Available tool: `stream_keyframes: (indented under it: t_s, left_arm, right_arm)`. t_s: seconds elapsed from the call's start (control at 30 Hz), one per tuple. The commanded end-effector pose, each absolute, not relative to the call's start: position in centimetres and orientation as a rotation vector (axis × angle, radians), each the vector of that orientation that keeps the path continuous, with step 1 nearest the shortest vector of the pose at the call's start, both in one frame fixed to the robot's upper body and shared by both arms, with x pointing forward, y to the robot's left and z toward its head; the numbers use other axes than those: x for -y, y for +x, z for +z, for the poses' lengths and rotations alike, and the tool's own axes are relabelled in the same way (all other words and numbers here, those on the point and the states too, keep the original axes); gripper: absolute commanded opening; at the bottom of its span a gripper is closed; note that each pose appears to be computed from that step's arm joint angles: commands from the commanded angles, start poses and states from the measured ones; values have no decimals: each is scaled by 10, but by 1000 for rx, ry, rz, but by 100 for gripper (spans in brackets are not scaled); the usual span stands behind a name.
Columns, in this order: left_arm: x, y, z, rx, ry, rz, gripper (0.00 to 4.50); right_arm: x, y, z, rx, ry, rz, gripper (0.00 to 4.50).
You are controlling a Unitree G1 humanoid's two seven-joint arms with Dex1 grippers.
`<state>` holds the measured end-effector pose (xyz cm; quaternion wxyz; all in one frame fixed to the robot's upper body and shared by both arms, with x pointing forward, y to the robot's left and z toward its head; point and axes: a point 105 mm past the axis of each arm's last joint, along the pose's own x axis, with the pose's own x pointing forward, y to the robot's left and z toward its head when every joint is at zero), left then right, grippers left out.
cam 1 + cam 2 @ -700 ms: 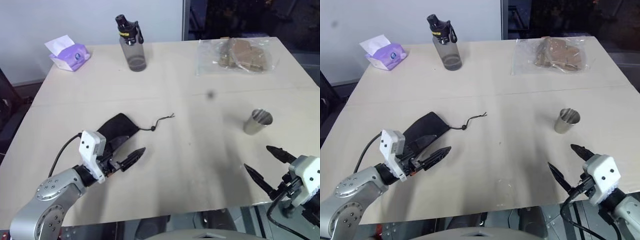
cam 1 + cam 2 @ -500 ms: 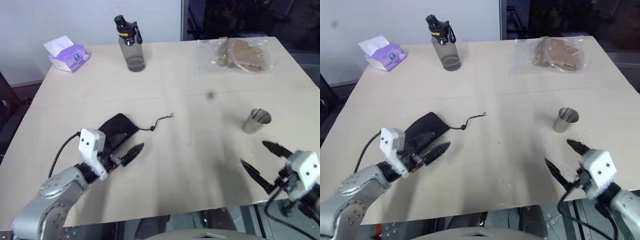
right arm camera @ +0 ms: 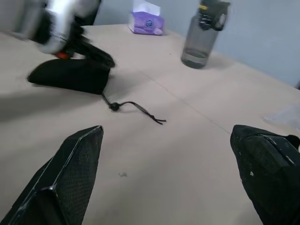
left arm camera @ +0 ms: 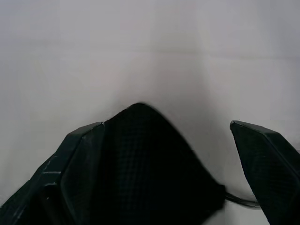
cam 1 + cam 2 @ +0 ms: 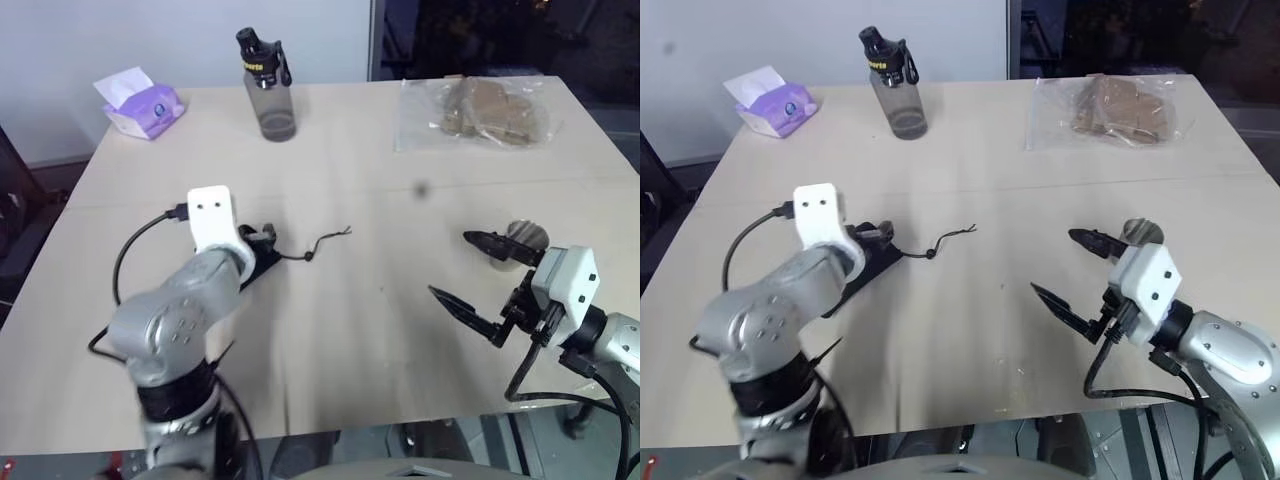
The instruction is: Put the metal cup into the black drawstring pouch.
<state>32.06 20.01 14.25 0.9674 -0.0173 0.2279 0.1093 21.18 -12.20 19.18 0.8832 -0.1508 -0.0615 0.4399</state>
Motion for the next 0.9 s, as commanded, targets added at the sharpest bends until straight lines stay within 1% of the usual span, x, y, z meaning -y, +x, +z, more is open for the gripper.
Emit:
stream_keyframes:
  t_s: [0.03,0.13,0.3,0.33,0.43,0.5,0.53,0.57,0.6,0.63,0.7,0.73,0.83,0.9]
  left_arm:
    - [-210,323,142,-526,-4,342,444]
    - [-205,328,136,-581,2,365,444]
    - [-201,331,127,-627,21,395,444]
    - [-200,331,125,-638,23,395,394]
    - [-200,332,121,-658,23,398,281]
    - [-200,333,121,-658,37,366,186]
    - [-200,334,123,-648,54,335,125]
    - [-201,336,126,-637,80,292,81]
    - [-201,337,129,-629,105,231,31]
    - [-202,338,133,-625,135,173,5]
    - [-191,343,149,-522,242,-73,5]
    - [-178,342,159,-454,294,-259,5]
    - [-154,329,174,-311,452,-699,5]
    - [-154,326,171,-297,550,-822,5]
  right_arm:
    - [115,205,200,142,-322,1005,450]
    - [120,208,208,138,-331,1037,450]
    - [121,209,213,134,-352,1054,450]
    - [121,210,214,134,-353,1052,450]
    - [120,210,215,136,-353,1051,450]
    - [120,210,215,136,-354,1044,450]
    - [120,210,215,137,-356,1038,450]
    - [120,210,215,139,-355,1030,450]
    - [120,211,216,142,-352,1022,450]
    - [120,211,216,145,-350,1015,450]
    - [120,212,217,150,-341,999,450]
    - [121,212,217,151,-332,988,450]
    - [121,212,213,141,-322,952,450]
    - [120,212,210,132,-318,925,450]
